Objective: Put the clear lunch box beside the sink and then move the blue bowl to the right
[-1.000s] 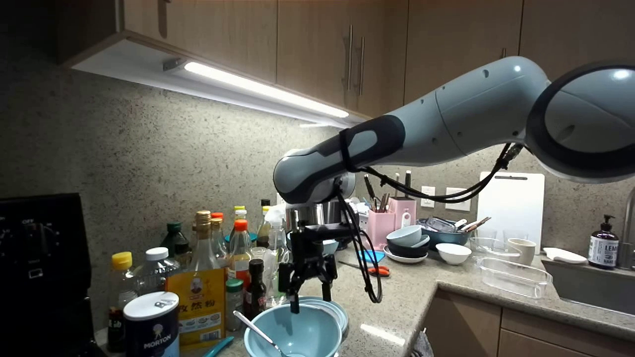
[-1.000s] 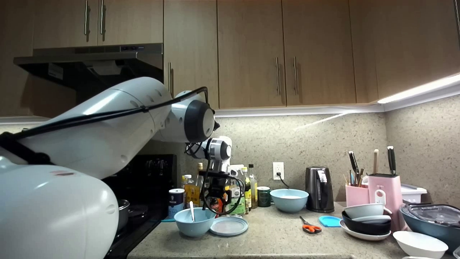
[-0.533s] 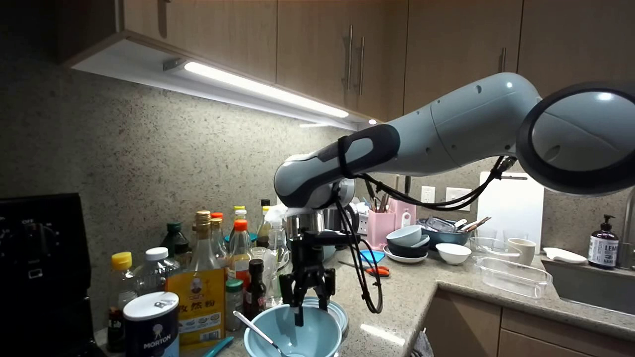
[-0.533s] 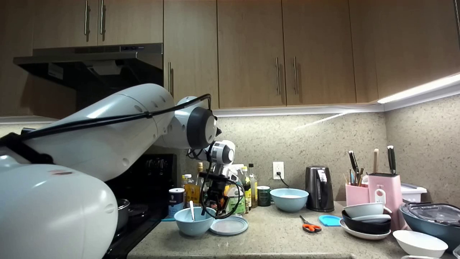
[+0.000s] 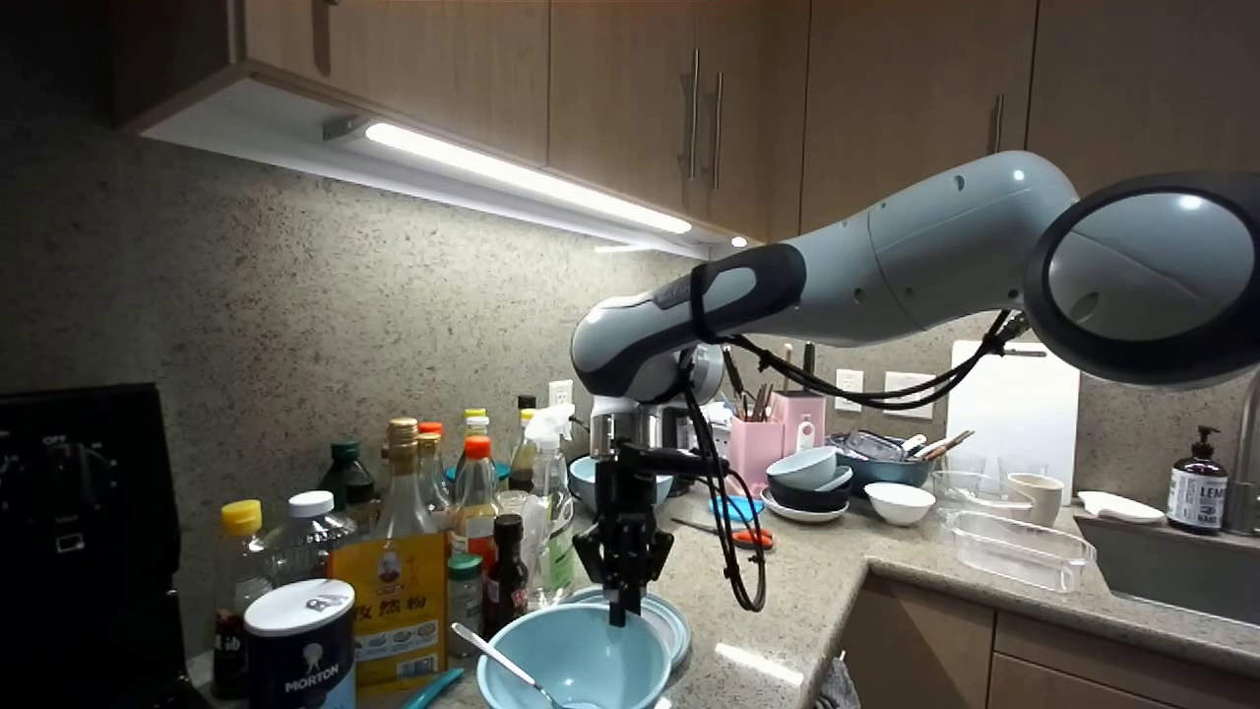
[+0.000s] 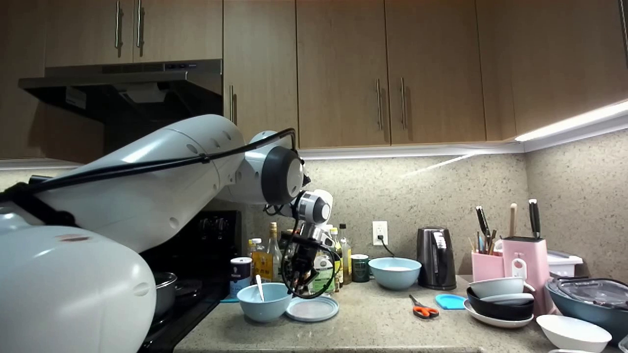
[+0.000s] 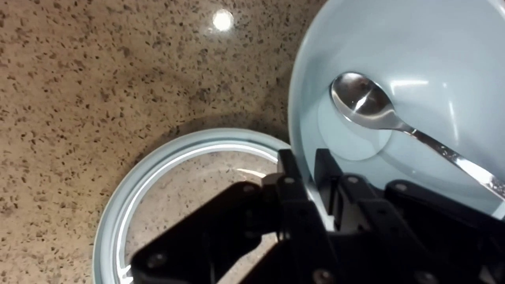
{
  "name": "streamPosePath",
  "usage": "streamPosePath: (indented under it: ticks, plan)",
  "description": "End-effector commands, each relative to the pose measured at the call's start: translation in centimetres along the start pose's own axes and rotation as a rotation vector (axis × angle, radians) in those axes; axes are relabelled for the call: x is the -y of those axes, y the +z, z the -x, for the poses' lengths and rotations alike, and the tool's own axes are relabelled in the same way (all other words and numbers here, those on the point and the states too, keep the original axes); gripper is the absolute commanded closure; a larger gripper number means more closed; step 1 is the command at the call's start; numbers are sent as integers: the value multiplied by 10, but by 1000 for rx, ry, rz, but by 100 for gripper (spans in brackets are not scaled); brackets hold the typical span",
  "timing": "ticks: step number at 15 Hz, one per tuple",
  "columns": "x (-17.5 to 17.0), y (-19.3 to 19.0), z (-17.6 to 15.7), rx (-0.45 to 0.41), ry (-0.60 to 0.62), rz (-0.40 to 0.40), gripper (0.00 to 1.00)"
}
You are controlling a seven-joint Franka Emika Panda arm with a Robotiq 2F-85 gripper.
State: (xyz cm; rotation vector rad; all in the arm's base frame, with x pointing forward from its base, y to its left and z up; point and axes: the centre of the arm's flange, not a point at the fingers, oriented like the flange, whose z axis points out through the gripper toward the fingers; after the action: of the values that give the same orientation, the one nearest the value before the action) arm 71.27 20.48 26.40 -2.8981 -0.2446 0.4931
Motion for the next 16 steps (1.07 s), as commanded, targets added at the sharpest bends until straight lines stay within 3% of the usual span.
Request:
streamPosePath:
  ticks: [1, 2, 4, 7, 8, 10, 16]
  plan:
    - [-13, -7, 3, -16, -21, -76, 96]
    - [-15, -8, 3, -18, -14, -94, 99]
    - [-17, -9, 2, -19, -10, -103, 95]
    - [-10, -9, 1, -18, -11, -71, 95]
    - [-3, -10, 2, -17, -25, -44, 67]
    - [5, -9, 2, -23, -36, -8, 62]
    - [20, 1, -1, -9, -67, 70, 23]
